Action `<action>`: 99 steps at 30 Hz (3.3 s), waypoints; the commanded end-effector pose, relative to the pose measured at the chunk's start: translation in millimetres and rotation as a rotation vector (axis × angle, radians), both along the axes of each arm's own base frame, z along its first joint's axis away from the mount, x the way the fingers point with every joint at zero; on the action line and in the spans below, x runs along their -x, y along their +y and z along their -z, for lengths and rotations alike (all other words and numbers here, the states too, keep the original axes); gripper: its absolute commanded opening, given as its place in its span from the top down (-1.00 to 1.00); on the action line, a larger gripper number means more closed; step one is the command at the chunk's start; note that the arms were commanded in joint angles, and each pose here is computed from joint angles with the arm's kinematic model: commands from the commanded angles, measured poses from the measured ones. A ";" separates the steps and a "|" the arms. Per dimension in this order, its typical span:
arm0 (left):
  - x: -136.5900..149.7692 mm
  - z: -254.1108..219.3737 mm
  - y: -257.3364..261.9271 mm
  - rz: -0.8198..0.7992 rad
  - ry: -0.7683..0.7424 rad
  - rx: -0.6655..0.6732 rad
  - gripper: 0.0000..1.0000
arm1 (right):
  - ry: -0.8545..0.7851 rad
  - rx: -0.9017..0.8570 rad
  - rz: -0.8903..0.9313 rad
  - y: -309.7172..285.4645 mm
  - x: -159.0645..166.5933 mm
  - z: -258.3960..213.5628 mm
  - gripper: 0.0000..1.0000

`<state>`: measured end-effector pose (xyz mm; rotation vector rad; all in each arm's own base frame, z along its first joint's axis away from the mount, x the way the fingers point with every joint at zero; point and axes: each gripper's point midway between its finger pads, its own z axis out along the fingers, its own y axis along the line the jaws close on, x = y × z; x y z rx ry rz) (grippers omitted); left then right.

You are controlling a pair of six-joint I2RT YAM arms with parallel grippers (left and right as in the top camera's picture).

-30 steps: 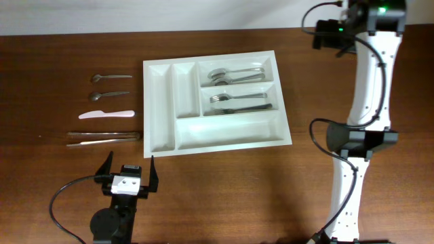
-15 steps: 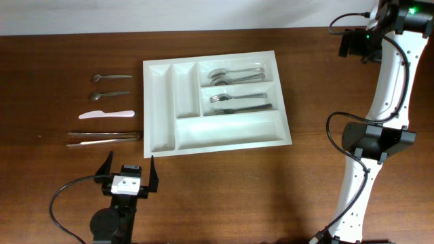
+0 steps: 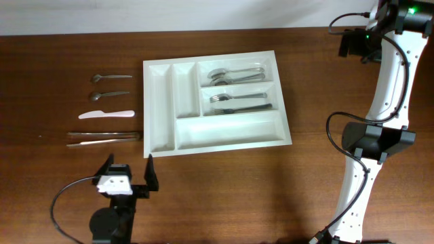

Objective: Pack container
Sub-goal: 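Open the right gripper and raise it to the upper right, then move the left gripper over the metal tongs left of the tray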

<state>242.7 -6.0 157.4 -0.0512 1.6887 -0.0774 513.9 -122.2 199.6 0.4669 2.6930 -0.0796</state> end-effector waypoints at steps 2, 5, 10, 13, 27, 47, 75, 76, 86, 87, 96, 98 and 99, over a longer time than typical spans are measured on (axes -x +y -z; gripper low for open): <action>15.0 -56.5 23.1 -0.149 -0.060 0.173 -0.99 | 0.003 0.011 -0.005 -1.4 3.0 -3.4 -0.98; 26.3 -86.7 38.8 -0.237 -0.031 0.117 -0.99 | 0.003 0.011 -0.005 -1.4 3.0 -3.4 -0.98; 33.7 -95.9 58.4 -0.364 0.174 0.059 -0.99 | 0.003 0.011 -0.005 -1.4 3.0 -3.4 -0.98; 21.5 -94.6 23.2 -0.165 0.280 0.094 -0.99 | 0.003 0.011 -0.005 -1.4 3.0 -3.4 -0.98; 50.1 -51.5 67.7 -0.639 0.357 0.559 -0.99 | 0.003 0.011 -0.005 -1.4 3.0 -3.4 -0.98; -4.7 -91.1 28.4 -0.368 0.254 0.696 -0.99 | 0.003 0.011 -0.005 -1.4 3.0 -3.4 -0.98; -85.7 -8.7 115.3 -1.190 0.744 0.881 -0.99 | 0.003 0.011 -0.005 -1.4 3.0 -3.4 -0.98; -80.6 -1.3 113.0 -1.203 0.790 0.867 -0.99 | 0.003 0.011 -0.005 -1.4 3.0 -3.4 -0.98; -79.1 77.6 96.6 -1.359 1.020 0.935 -0.98 | 0.003 0.011 -0.005 -1.4 3.0 -3.4 -0.98; -78.6 82.7 95.7 -1.373 1.031 0.939 -0.98 | 0.003 0.011 -0.005 -1.4 3.0 -3.4 -0.98; -82.2 97.7 95.9 -1.377 1.073 1.018 -0.98 | 0.003 0.011 -0.005 -1.4 3.0 -3.4 -0.98; -94.7 99.5 100.9 -1.349 1.035 1.076 -0.99 | 0.003 0.011 -0.005 -1.4 3.0 -3.4 -0.98; -100.2 100.2 102.1 -1.335 1.022 1.100 -0.99 | 0.003 0.011 -0.005 -1.4 3.0 -3.4 -0.98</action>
